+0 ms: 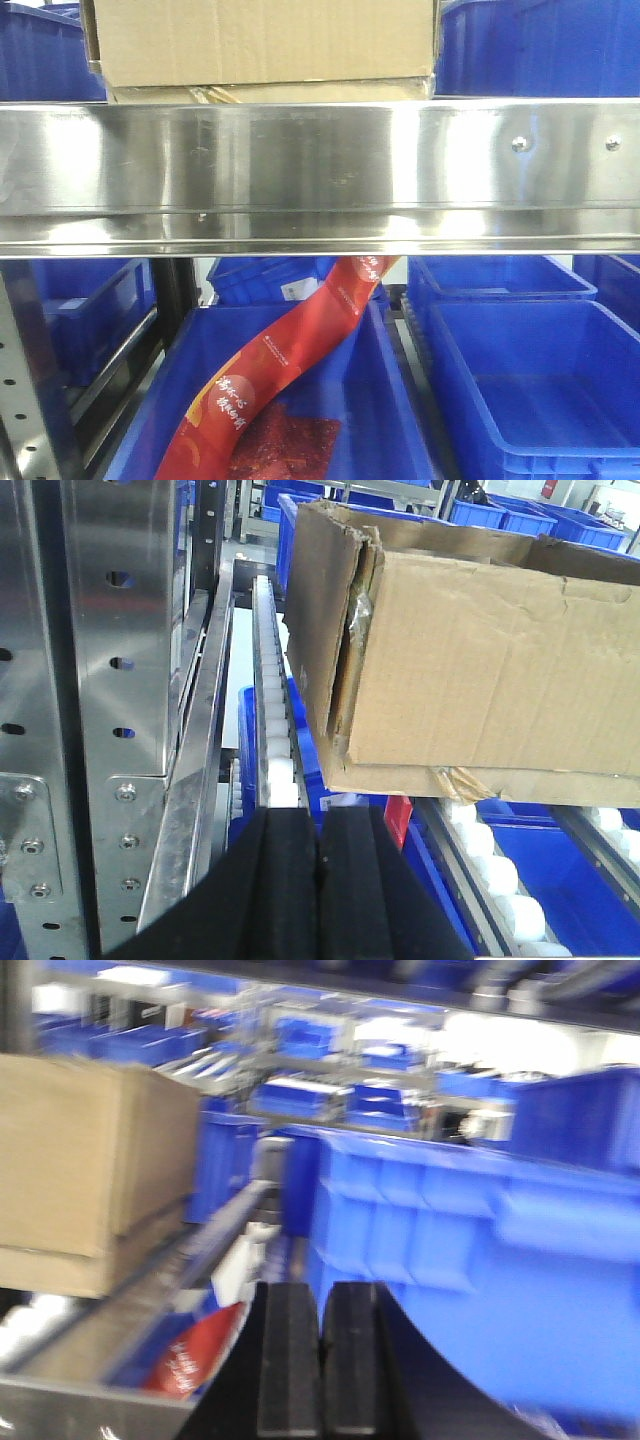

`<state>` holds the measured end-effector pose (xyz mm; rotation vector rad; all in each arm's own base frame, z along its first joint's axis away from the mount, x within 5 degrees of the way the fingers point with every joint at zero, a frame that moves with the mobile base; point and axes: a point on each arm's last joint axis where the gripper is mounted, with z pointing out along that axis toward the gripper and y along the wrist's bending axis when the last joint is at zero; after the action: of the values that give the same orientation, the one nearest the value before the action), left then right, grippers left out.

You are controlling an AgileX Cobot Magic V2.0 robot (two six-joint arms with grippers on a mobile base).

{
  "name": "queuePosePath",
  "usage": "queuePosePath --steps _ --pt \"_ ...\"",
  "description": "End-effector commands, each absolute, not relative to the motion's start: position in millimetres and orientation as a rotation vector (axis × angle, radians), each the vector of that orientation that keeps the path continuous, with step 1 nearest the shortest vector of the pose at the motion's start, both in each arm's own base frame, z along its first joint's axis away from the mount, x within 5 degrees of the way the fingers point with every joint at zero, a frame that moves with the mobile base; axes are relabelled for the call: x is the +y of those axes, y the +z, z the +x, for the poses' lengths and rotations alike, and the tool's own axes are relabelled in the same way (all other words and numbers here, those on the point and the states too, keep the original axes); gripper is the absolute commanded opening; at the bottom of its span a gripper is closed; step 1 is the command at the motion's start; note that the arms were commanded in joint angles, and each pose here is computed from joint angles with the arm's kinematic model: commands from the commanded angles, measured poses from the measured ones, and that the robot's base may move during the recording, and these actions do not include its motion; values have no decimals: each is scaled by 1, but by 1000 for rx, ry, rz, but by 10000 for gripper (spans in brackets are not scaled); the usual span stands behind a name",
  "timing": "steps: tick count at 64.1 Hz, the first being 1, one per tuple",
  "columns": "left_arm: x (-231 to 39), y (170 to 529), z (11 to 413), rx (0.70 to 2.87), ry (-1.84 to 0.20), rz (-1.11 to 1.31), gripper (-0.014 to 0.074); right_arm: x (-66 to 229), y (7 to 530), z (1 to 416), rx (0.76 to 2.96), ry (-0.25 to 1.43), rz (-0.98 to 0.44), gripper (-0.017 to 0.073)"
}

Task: Stack two boxes on right shelf middle

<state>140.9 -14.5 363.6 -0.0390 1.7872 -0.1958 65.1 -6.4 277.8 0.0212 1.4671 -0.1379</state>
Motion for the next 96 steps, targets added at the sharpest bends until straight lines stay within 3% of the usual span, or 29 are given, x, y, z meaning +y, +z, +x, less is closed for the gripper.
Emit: queuePosePath --steps 1,20,96 --pt "-14 366 140 1766 -204 -48 -111 -7 259 63 1455 -115 55 -165" --pt "-14 366 140 1766 -204 -48 -111 -2 214 56 1474 -47 12 -165" --pt "-14 367 140 1758 -204 -48 -111 -6 214 56 1475 -103 58 -165"
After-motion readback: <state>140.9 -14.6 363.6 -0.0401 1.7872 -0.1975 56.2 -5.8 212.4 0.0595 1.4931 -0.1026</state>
